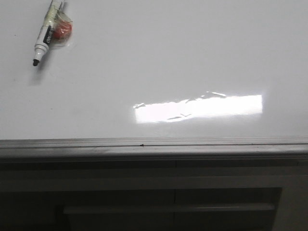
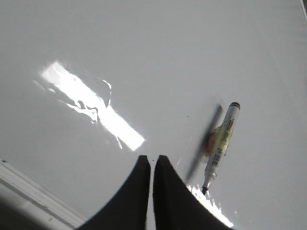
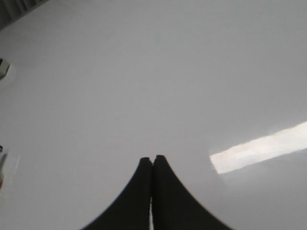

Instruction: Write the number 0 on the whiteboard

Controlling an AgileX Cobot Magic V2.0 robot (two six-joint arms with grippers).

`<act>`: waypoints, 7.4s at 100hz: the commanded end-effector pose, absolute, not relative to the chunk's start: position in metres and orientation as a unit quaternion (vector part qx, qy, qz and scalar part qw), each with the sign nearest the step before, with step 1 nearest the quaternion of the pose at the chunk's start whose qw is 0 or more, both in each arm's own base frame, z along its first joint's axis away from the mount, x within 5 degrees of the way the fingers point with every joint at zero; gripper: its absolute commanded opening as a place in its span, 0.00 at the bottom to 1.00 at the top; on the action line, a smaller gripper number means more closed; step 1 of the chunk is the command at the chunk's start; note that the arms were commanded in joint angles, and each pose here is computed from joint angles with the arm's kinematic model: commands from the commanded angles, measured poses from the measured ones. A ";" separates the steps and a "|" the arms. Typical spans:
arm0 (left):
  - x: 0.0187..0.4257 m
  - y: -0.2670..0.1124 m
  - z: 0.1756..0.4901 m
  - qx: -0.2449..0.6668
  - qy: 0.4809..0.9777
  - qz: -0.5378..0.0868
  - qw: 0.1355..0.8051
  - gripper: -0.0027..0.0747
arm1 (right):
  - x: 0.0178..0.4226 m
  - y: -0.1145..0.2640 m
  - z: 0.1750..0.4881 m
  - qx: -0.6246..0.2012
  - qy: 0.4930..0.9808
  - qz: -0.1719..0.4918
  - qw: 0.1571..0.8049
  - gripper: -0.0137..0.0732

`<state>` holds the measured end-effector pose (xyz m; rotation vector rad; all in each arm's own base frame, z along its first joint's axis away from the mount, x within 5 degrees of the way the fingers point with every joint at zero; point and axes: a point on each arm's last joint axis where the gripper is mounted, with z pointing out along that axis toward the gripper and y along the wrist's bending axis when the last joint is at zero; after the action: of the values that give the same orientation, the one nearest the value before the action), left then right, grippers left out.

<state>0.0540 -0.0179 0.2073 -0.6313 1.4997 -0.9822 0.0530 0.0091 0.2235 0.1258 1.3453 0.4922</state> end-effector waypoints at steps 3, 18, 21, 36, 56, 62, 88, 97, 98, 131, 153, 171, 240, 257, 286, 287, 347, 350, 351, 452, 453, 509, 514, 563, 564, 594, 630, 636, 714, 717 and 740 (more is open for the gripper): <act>0.052 -0.017 0.205 -0.295 0.618 -0.447 0.575 0.01 | 0.048 0.006 0.238 0.088 0.576 0.259 0.770 0.08; 0.039 -0.033 0.244 -0.064 0.682 -0.352 0.638 0.01 | 0.039 0.014 0.263 0.028 0.643 0.259 0.720 0.10; 0.038 -0.034 0.251 -0.026 0.696 -0.320 0.642 0.01 | 0.037 0.015 0.268 0.011 0.655 0.249 0.713 0.13; 0.044 -0.035 0.290 0.091 0.754 -0.201 0.619 0.07 | 0.034 0.018 0.288 -0.051 0.686 0.215 0.693 0.41; 0.069 -0.046 0.324 0.205 0.792 -0.182 0.546 0.47 | 0.047 0.023 0.297 -0.056 0.712 0.213 0.667 0.58; 0.078 -0.051 0.332 0.242 0.793 -0.173 0.531 0.50 | 0.051 0.024 0.296 -0.059 0.718 0.208 0.662 0.58; 0.134 -0.085 0.350 0.244 0.833 -0.193 0.458 0.48 | 0.057 0.026 0.293 -0.061 0.731 0.203 0.649 0.58; 0.156 -0.098 0.348 0.228 0.846 -0.203 0.437 0.48 | 0.057 0.026 0.293 -0.061 0.731 0.203 0.649 0.58; 0.159 -0.100 0.347 0.224 0.849 -0.203 0.434 0.48 | 0.057 0.026 0.293 -0.061 0.731 0.203 0.649 0.58; 0.215 -0.126 0.323 0.183 0.873 -0.207 0.402 0.48 | 0.057 0.026 0.293 -0.061 0.731 0.203 0.649 0.58; 0.227 -0.132 0.306 0.183 0.887 -0.200 0.374 0.40 | 0.057 0.026 0.293 -0.061 0.731 0.203 0.649 0.58; 0.230 -0.133 0.300 0.190 0.892 -0.190 0.364 0.05 | 0.057 0.026 0.293 -0.061 0.731 0.203 0.649 0.58; 0.087 -0.151 0.351 0.664 0.630 -0.180 0.360 0.01 | 0.067 0.101 0.340 -0.463 0.675 0.265 0.510 0.63; 0.082 -0.153 0.350 0.676 0.622 -0.183 0.349 0.01 | 0.079 0.137 0.357 -0.520 0.635 0.275 0.501 0.64; 0.079 -0.150 0.347 0.687 0.624 -0.182 0.325 0.01 | 0.082 0.168 0.363 -0.530 0.610 0.293 0.512 0.63; 0.079 -0.150 0.346 0.687 0.624 -0.182 0.324 0.01 | 0.082 0.169 0.363 -0.530 0.610 0.293 0.512 0.63; 0.077 -0.152 0.347 0.706 0.599 -0.185 0.328 0.01 | 0.065 0.202 0.361 -0.553 0.575 0.331 0.504 0.63; 0.077 -0.152 0.347 0.706 0.599 -0.185 0.328 0.01 | 0.066 0.203 0.361 -0.552 0.575 0.331 0.505 0.63; 0.077 -0.152 0.347 0.706 0.599 -0.185 0.328 0.01 | 0.065 0.203 0.360 -0.553 0.575 0.331 0.504 0.63; 0.075 -0.153 0.351 0.691 0.604 -0.211 0.336 0.19 | 0.070 0.211 0.356 -0.533 0.591 0.342 0.500 0.07; 0.074 -0.153 0.351 0.690 0.603 -0.213 0.338 0.20 | 0.070 0.211 0.356 -0.534 0.591 0.342 0.499 0.07; 0.042 -0.082 0.388 0.423 0.636 -0.318 0.562 0.30 | 0.091 0.121 0.343 -0.434 0.651 0.249 0.570 0.08; 0.040 -0.073 0.383 0.387 0.632 -0.327 0.587 0.25 | 0.091 0.114 0.336 -0.415 0.654 0.237 0.587 0.08; 0.049 -0.060 0.319 0.251 0.604 -0.358 0.666 0.01 | 0.122 0.117 0.329 -0.349 0.638 0.160 0.667 0.08; 0.049 -0.060 0.320 0.249 0.603 -0.358 0.668 0.01 | 0.123 0.117 0.329 -0.349 0.639 0.161 0.666 0.08; 0.056 -0.055 0.318 0.200 0.628 -0.340 0.671 0.01 | 0.158 0.152 0.338 -0.361 0.658 0.152 0.643 0.08; 0.056 -0.055 0.314 0.201 0.644 -0.338 0.657 0.01 | 0.174 0.158 0.337 -0.338 0.643 0.117 0.678 0.08; 0.056 -0.055 0.314 0.201 0.644 -0.338 0.657 0.01 | 0.177 0.159 0.336 -0.333 0.641 0.113 0.682 0.08; 0.056 -0.055 0.314 0.201 0.644 -0.338 0.657 0.01 | 0.182 0.178 0.298 -0.406 0.701 0.130 0.572 0.08; 0.056 -0.055 0.314 0.201 0.644 -0.338 0.657 0.01 | 0.181 0.179 0.297 -0.410 0.702 0.131 0.567 0.08; 0.056 -0.055 0.314 0.201 0.644 -0.338 0.657 0.01 | 0.179 0.177 0.291 -0.425 0.716 0.138 0.536 0.09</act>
<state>0.0551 -0.0569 0.2996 0.5122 1.5340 -0.7403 0.1771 0.1806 0.2848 -1.0079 1.7082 0.3353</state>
